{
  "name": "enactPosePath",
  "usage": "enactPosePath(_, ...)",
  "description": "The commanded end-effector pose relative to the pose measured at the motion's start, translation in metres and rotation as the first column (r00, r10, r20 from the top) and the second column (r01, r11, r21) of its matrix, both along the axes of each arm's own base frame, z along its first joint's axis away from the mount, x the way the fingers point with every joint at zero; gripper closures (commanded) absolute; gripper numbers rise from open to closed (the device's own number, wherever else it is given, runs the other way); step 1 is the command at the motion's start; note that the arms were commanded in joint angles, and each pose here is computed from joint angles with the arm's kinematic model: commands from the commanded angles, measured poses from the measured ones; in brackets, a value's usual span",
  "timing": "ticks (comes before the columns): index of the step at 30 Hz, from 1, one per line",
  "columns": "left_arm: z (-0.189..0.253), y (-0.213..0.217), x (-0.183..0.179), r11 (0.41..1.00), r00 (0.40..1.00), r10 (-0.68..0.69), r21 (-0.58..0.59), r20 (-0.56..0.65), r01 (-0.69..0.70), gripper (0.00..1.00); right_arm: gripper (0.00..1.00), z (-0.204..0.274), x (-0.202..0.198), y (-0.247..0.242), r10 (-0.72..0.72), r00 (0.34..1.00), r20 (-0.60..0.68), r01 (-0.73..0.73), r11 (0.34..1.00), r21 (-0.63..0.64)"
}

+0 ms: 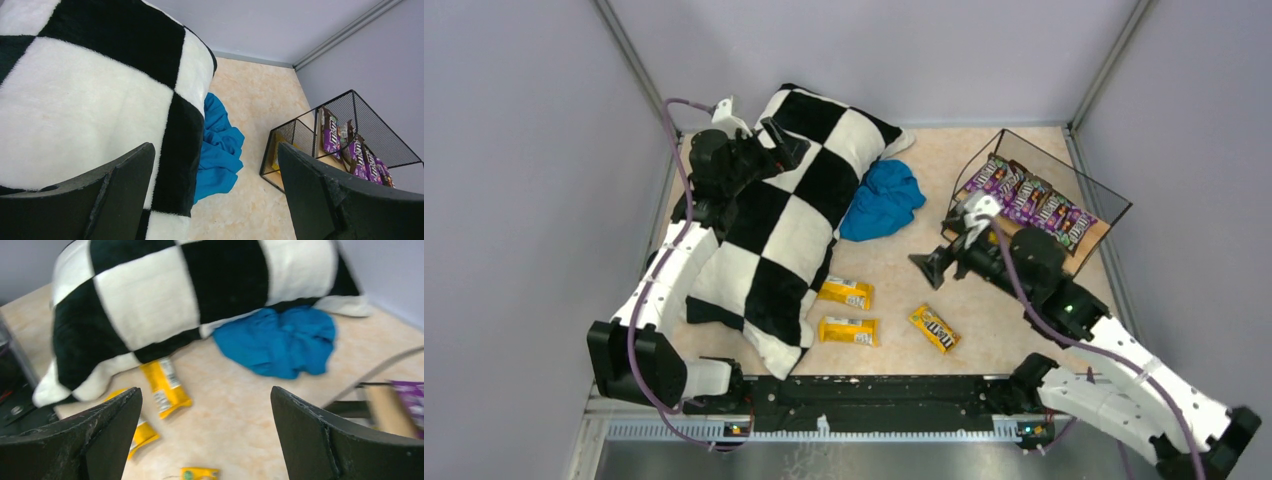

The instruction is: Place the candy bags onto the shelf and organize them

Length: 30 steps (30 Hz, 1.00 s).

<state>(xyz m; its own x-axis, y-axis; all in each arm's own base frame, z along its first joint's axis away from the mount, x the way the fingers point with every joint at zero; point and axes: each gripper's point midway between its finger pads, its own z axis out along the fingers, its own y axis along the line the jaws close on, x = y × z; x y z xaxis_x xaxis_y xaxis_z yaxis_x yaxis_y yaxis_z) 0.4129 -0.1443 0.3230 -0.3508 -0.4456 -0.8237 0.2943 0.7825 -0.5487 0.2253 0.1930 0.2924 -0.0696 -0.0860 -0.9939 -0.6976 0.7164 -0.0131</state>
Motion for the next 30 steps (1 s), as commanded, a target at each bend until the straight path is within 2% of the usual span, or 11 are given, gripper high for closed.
enactPosePath(1, 0.014, -0.001, 0.002, 1.0, 0.999, -0.007, 0.008, 0.051, 0.007, 0.02, 0.01, -0.026, -0.011, 0.039, -0.035, 0.996, -0.088, 0.032, 0.999, -0.04)
enactPosePath(4, 0.012, -0.002, 0.003, 1.0, 0.999, -0.009, 0.008, 0.048, 0.009, 0.01, 0.01, -0.075, -0.012, 0.054, -0.133, 0.948, -0.288, 0.114, 0.99, -0.083)
enactPosePath(6, 0.012, -0.001, 0.003, 1.0, 0.999, -0.008, 0.01, 0.046, 0.007, 0.02, 0.01, -0.107, -0.014, 0.058, -0.205, 0.882, -0.424, 0.175, 0.979, -0.108)
enactPosePath(10, 0.012, -0.001, 0.003, 1.0, 0.999, -0.007, 0.012, 0.047, 0.007, 0.01, 0.01, -0.157, -0.023, 0.037, -0.376, 0.765, -0.523, 0.231, 0.918, -0.321)
enactPosePath(12, 0.013, -0.001, 0.002, 1.0, 0.999, -0.008, 0.011, 0.047, 0.007, 0.01, 0.01, -0.171, -0.042, 0.031, -0.375, 0.729, -0.573, 0.121, 0.894, -0.431)
enactPosePath(14, 0.015, -0.002, 0.001, 1.0, 0.999, -0.01, 0.008, 0.05, 0.009, 0.01, 0.01, -0.183, -0.065, 0.025, -0.386, 0.663, -0.642, 0.0, 0.857, -0.515)
enactPosePath(16, 0.017, -0.002, 0.0, 1.0, 0.998, -0.014, 0.004, 0.055, 0.013, 0.02, 0.01, -0.191, -0.09, 0.02, -0.387, 0.596, -0.704, -0.093, 0.837, -0.539)
enactPosePath(18, 0.019, -0.003, -0.001, 1.0, 0.998, -0.016, 0.002, 0.058, 0.016, 0.01, 0.02, -0.198, -0.103, 0.011, -0.414, 0.571, -0.709, -0.092, 0.826, -0.556)
enactPosePath(21, 0.018, -0.003, -0.001, 1.0, 0.998, -0.019, 0.0, 0.057, 0.019, 0.01, 0.11, -0.208, -0.111, -0.009, -0.505, 0.517, -0.691, -0.018, 0.801, -0.598)
enactPosePath(26, 0.014, -0.005, 0.001, 1.0, 0.999, -0.027, -0.004, 0.045, 0.028, 0.02, 0.1, -0.224, -0.121, -0.042, -0.672, 0.472, -0.57, 0.041, 0.663, -0.748)
enactPosePath(30, 0.014, -0.007, 0.0, 1.0, 0.999, -0.027, 0.001, 0.047, 0.027, 0.01, 0.08, -0.239, -0.121, -0.049, -0.715, 0.452, -0.533, 0.066, 0.623, -0.78)
